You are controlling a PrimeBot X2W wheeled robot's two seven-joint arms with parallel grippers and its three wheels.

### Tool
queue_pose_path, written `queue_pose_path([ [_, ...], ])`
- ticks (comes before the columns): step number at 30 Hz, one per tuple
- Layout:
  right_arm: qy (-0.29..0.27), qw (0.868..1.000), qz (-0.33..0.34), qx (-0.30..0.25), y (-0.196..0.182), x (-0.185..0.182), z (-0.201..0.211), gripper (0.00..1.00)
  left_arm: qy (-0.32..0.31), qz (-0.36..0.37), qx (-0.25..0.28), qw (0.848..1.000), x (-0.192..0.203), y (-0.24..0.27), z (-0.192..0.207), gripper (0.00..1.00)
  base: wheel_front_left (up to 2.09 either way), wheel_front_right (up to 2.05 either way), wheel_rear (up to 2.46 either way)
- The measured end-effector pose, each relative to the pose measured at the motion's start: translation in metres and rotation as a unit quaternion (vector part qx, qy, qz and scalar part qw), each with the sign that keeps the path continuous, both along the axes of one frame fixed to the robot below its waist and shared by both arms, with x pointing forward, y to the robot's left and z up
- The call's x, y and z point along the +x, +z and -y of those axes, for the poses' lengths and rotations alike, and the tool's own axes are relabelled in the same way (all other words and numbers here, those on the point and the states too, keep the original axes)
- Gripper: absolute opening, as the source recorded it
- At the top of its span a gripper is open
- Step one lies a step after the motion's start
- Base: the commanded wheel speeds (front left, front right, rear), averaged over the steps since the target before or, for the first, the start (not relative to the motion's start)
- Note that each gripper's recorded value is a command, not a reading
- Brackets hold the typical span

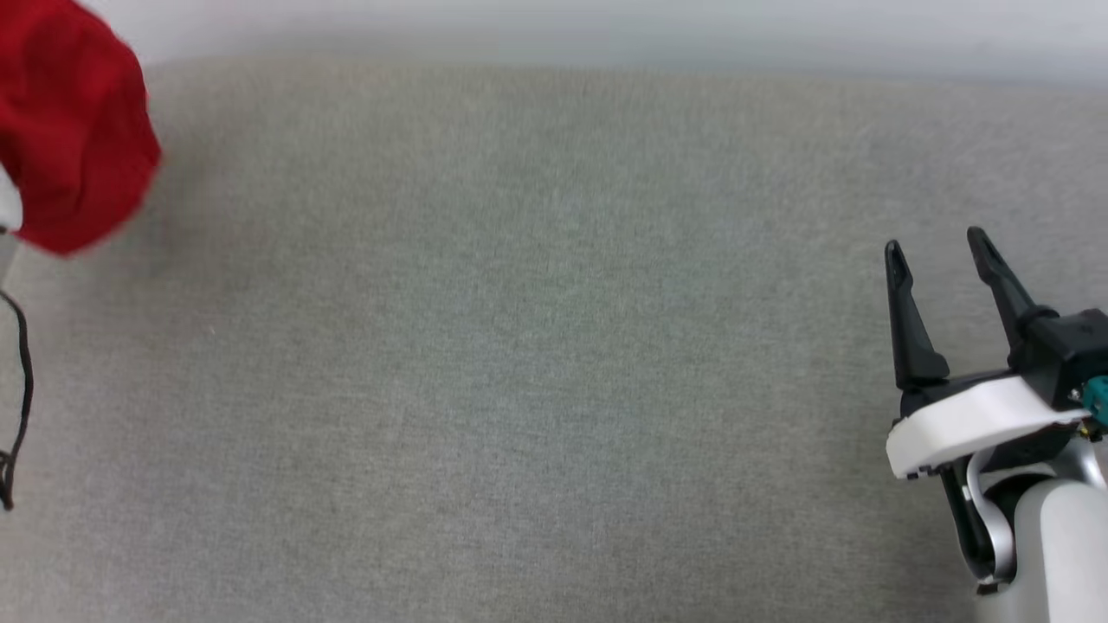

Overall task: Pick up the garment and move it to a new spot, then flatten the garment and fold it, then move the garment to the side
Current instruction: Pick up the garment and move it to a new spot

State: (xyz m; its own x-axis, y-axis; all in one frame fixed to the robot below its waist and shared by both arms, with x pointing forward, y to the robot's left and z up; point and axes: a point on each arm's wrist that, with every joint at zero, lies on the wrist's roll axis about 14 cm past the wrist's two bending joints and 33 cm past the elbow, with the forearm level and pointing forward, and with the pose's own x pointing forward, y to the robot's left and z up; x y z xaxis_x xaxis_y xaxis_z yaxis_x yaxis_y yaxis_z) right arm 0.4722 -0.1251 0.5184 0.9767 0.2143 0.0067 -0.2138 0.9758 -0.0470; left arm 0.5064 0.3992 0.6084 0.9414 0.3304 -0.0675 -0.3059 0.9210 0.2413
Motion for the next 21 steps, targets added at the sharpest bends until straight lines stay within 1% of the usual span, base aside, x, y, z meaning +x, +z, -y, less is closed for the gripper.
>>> queue_pose_path([
  [2,-0.005,1.0,0.008,0.001,0.008,-0.007,0.004,1.0,-0.022,0.045,0.014,0.999,0.003,0.027,0.014,0.0,0.0,0.0,0.0],
  [3,-0.005,1.0,0.008,0.001,0.008,-0.007,0.004,1.0,-0.022,0.045,0.014,0.999,0.003,0.027,0.014,0.0,0.0,0.0,0.0],
  [4,-0.012,1.0,0.015,0.003,0.016,-0.015,0.009,1.0,-0.052,0.081,0.019,0.995,0.007,0.046,0.037,0.0,0.0,0.0,0.0],
  [5,-0.017,1.0,0.017,0.002,0.018,-0.019,0.014,1.0,-0.068,0.097,0.016,0.993,0.01,0.053,0.05,0.0,0.0,0.0,0.0],
  [8,-0.035,0.999,0.018,0.004,0.022,-0.032,0.027,1.0,-0.124,0.126,0.004,0.984,0.019,0.064,0.098,0.0,0.0,0.0,0.0],
  [10,-0.046,0.999,0.018,0.007,0.024,-0.041,0.036,1.0,-0.167,0.131,-0.01,0.977,0.023,0.061,0.136,0.0,0.0,0.0,0.0],
  [11,-0.066,0.998,0.017,0.01,0.027,-0.056,0.051,1.0,-0.233,0.131,-0.038,0.963,0.025,0.052,0.198,0.0,0.0,0.0,0.0],
  [14,-0.089,0.996,0.016,0.009,0.028,-0.071,0.068,1.0,-0.306,0.124,-0.069,0.941,0.019,0.039,0.265,0.0,0.0,0.0,0.0],
  [18,-0.123,0.992,0.013,0.01,0.028,-0.09,0.091,1.0,-0.4,0.097,-0.113,0.904,-0.004,0.016,0.351,0.0,0.0,0.0,0.0],
  [21,-0.145,0.989,0.011,0.012,0.028,-0.103,0.105,1.0,-0.456,0.065,-0.137,0.877,-0.028,-0.009,0.401,0.0,0.0,0.0,0.0],
])
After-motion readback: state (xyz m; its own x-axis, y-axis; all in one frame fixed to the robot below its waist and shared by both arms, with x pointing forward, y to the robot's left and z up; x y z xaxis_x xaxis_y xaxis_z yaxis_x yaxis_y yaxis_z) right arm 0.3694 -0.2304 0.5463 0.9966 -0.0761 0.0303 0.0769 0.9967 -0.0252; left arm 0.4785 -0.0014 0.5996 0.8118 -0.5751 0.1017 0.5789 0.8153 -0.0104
